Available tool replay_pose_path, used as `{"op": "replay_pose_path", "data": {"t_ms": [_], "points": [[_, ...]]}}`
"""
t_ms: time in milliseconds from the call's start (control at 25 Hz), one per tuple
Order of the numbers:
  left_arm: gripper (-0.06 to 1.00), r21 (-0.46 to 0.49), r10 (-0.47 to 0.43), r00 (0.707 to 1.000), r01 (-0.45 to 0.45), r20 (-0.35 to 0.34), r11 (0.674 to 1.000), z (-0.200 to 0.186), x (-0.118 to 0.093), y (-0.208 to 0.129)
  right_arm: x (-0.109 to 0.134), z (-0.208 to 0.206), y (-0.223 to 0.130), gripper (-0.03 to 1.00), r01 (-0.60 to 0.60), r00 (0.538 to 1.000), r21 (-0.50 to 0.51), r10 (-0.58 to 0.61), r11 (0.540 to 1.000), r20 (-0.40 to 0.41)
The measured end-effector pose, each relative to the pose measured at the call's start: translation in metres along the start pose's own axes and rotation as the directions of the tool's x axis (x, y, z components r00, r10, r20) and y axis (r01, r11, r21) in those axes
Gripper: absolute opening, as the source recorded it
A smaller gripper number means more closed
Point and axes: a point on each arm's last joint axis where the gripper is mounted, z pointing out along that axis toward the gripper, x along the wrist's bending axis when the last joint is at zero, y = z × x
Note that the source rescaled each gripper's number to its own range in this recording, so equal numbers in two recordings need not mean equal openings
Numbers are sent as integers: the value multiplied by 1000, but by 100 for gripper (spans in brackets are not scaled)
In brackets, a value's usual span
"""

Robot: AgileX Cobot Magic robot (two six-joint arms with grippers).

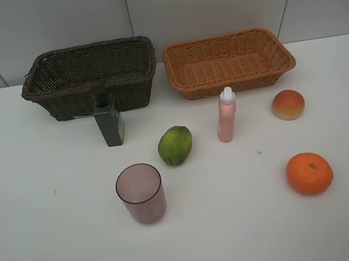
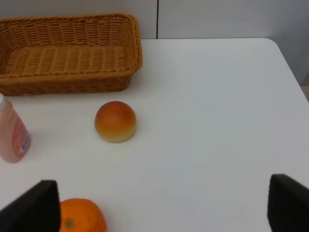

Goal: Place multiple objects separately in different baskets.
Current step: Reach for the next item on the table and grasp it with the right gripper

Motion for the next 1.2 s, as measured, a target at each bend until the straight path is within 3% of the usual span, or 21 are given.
{"op": "replay_pose_path", "data": {"t_ms": [1200], "points": [[100,0,-2,1000,2,0,1000,0,0,0,0,0,0,84,0,1000,0,0,1000,0]]}}
